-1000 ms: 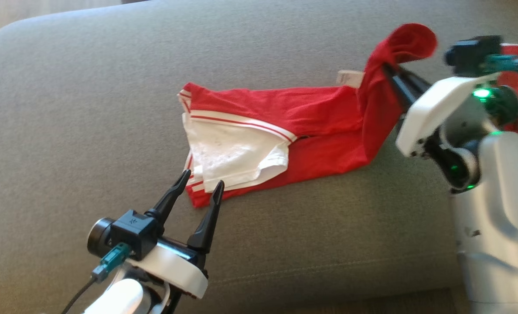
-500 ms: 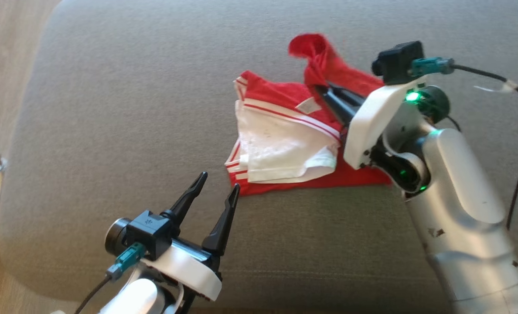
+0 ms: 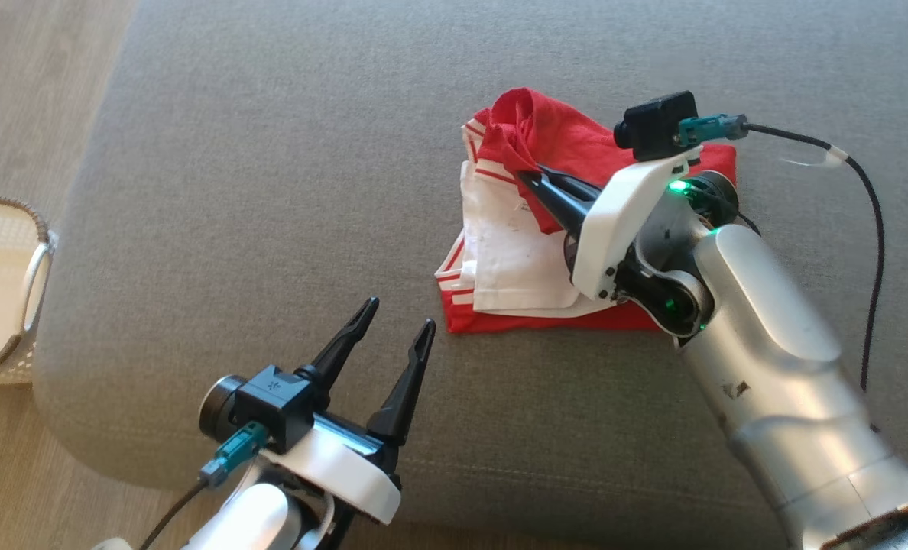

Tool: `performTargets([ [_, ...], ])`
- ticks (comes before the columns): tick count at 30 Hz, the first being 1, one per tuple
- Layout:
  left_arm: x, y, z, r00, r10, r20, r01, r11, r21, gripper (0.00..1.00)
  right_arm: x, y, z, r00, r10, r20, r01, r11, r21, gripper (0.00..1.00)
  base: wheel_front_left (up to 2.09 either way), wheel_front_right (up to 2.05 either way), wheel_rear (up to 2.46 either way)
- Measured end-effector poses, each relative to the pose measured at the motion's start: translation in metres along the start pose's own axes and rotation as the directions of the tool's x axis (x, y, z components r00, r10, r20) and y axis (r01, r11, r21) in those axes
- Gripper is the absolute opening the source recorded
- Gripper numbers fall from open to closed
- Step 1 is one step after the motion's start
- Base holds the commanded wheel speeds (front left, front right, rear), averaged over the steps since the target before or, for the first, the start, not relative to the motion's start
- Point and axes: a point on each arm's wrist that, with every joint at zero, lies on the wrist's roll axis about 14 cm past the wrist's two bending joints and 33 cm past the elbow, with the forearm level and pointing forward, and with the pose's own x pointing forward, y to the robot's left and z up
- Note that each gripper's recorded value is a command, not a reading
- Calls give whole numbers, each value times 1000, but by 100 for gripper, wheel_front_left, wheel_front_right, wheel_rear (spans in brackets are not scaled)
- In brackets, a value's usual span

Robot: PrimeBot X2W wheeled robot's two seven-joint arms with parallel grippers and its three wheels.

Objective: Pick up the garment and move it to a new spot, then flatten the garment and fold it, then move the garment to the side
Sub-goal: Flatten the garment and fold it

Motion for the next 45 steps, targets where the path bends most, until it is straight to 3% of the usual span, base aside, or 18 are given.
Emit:
performTargets([
  [7,-1,5,-6,1000,24,-15,-24,1000,-11,100,18,11,-16,997,46,-54,-46,999,15,0,0,0,0],
  [8,0,5,-7,1000,20,-16,-21,1000,-14,100,19,12,-19,997,48,-62,-47,999,18,18,0,0,0],
  [9,0,5,-7,1000,22,-17,-22,1000,-15,100,20,12,-21,997,50,-64,-49,999,20,71,0,0,0],
  [10,0,5,-7,1000,22,-15,-23,1000,-17,100,20,12,-22,997,50,-64,-48,999,22,100,0,0,0],
  [14,3,4,-2,1000,17,2,-17,1000,-18,100,15,15,-9,998,57,-1,-57,997,55,100,0,0,0],
  [18,6,2,1,1000,6,14,-6,1000,-12,100,4,2,34,987,15,160,-26,997,66,100,0,0,0],
  [21,4,-2,-2,1000,-3,7,4,1000,-19,100,-11,-16,70,960,-46,276,48,999,1,100,0,0,0],
  [25,5,-9,-1,1000,-27,10,27,1000,-14,100,-26,-31,83,943,-98,317,121,991,-54,100,0,0,0],
  [28,7,-15,4,999,-47,27,47,999,-14,100,-34,-31,75,942,-107,317,150,982,-116,100,0,0,0],
  [31,7,-16,6,998,-52,34,52,999,-12,100,-40,-39,49,949,-139,283,177,977,-115,100,0,0,0],
  [39,0,-17,13,998,-36,56,37,999,-4,100,-75,-105,-11,907,-370,202,361,929,81,100,0,0,0],
  [45,-9,-16,13,998,-20,60,20,1000,-3,100,-90,-125,-33,886,-446,131,417,887,197,100,0,0,0],
])
